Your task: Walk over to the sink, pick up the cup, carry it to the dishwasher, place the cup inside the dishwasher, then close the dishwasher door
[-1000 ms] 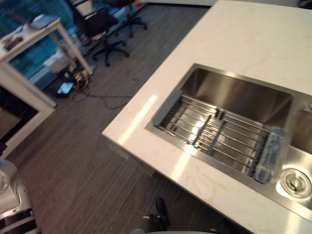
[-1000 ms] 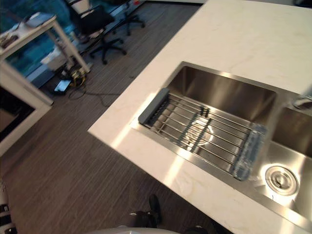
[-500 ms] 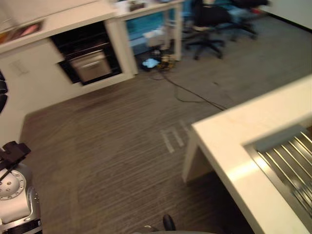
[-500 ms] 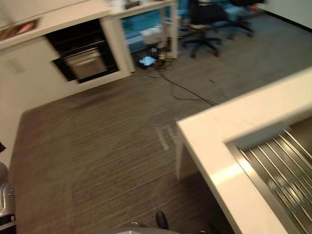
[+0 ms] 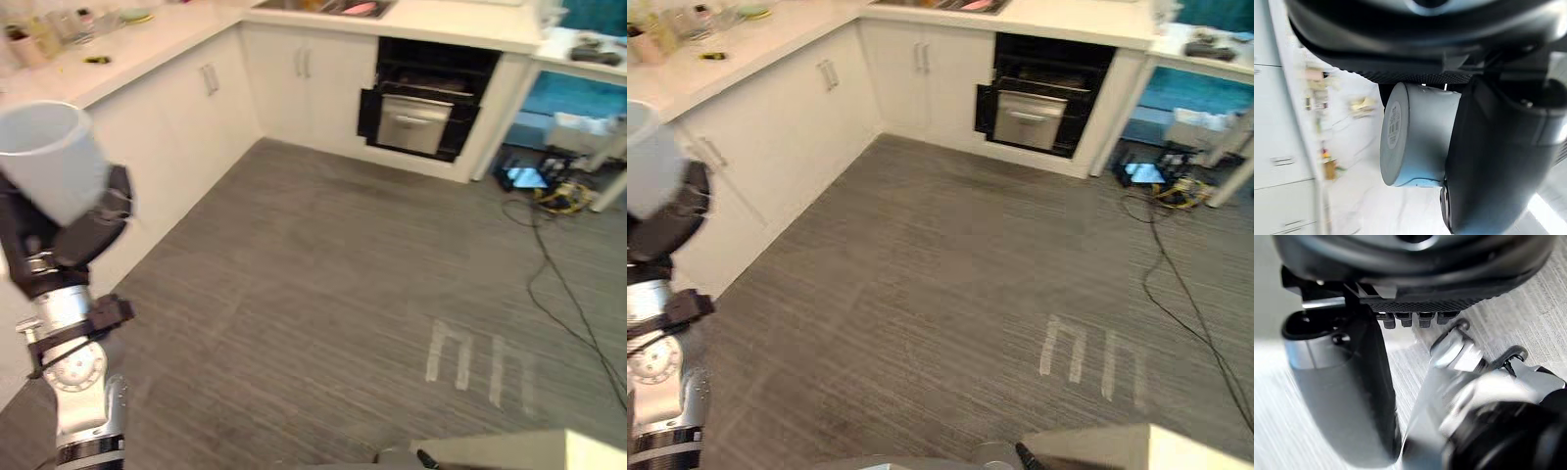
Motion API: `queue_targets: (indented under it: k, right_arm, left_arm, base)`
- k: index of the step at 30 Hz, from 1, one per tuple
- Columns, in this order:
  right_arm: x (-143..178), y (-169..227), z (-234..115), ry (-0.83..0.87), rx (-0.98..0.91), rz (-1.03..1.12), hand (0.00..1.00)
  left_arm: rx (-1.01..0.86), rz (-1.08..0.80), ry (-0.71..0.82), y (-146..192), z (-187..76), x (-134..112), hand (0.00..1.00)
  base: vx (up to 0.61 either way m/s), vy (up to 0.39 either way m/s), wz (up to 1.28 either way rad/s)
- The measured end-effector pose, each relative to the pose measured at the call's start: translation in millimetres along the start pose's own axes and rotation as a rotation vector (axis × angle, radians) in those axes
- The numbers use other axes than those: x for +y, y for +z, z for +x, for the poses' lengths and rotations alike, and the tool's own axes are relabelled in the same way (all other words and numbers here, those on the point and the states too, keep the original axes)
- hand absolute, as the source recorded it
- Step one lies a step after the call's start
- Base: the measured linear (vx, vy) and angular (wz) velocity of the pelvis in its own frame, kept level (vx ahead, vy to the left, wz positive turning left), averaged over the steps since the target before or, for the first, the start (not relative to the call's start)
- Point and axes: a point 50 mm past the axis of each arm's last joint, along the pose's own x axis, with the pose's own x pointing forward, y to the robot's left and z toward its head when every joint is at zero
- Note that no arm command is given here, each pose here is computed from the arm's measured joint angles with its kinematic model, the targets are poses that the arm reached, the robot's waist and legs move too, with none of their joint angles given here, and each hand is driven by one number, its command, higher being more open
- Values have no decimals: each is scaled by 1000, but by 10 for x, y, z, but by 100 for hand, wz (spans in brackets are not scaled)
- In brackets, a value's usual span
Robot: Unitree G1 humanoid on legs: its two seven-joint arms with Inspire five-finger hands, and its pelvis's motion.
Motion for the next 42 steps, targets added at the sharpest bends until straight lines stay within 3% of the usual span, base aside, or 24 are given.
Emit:
queue_targets:
  k: [5, 7, 12, 15, 18, 22, 25, 27, 31, 34, 39, 42]
  right_arm:
    - [67, -12, 14, 59, 41, 8, 100]
    - [317, 194, 78, 191, 23, -32, 100]
    - [307, 188, 75, 189, 23, -33, 100]
    - [300, 178, 71, 192, 22, -28, 100]
    - [357, 198, 79, 214, -1, -21, 100]
    - [474, 356, 106, 259, -22, -61, 100]
    - [550, 436, 98, 332, -48, 12, 100]
    - [653, 515, 73, 365, -92, -40, 100]
    - [848, 812, -42, 450, -251, -49, 100]
    - [1040, 1047, -91, 499, -348, -94, 100]
    - [1285, 1376, -323, 582, -549, -165, 100]
    - [1244, 1388, -355, 521, -595, -228, 100]
  left_arm:
    - [23, -7, -56, -26, 1, -50, 0]
    - [65, -41, -149, -124, 40, -187, 0]
    - [80, -54, -139, -150, -4, -196, 0]
    - [202, -230, -95, -323, -256, -374, 0]
    - [427, -403, -83, -569, -657, -706, 0]
    - [674, -426, -295, -761, -1103, -1299, 0]
    - [788, -367, -502, -843, -1348, -1527, 0]
    - [780, -364, -534, -849, -1319, -1551, 0]
    - [640, -341, -587, -781, -881, -1654, 0]
    - [584, -340, -592, -737, -719, -1652, 0]
    - [611, -360, -619, -759, -845, -1620, 0]
    - [650, -353, -596, -779, -1000, -1621, 0]
  base:
    - [175, -72, -9]
    - [67, -6, -10]
    - [0, 0, -4]
    - [-6, -2, 0]
    - [-46, -9, 13]
    - [-88, -44, 11]
    - [-10, 15, 62]
    - [150, -25, 55]
    - [241, -117, 54]
    - [449, -187, 29]
    - [376, -127, 20]
    - [375, -123, 16]
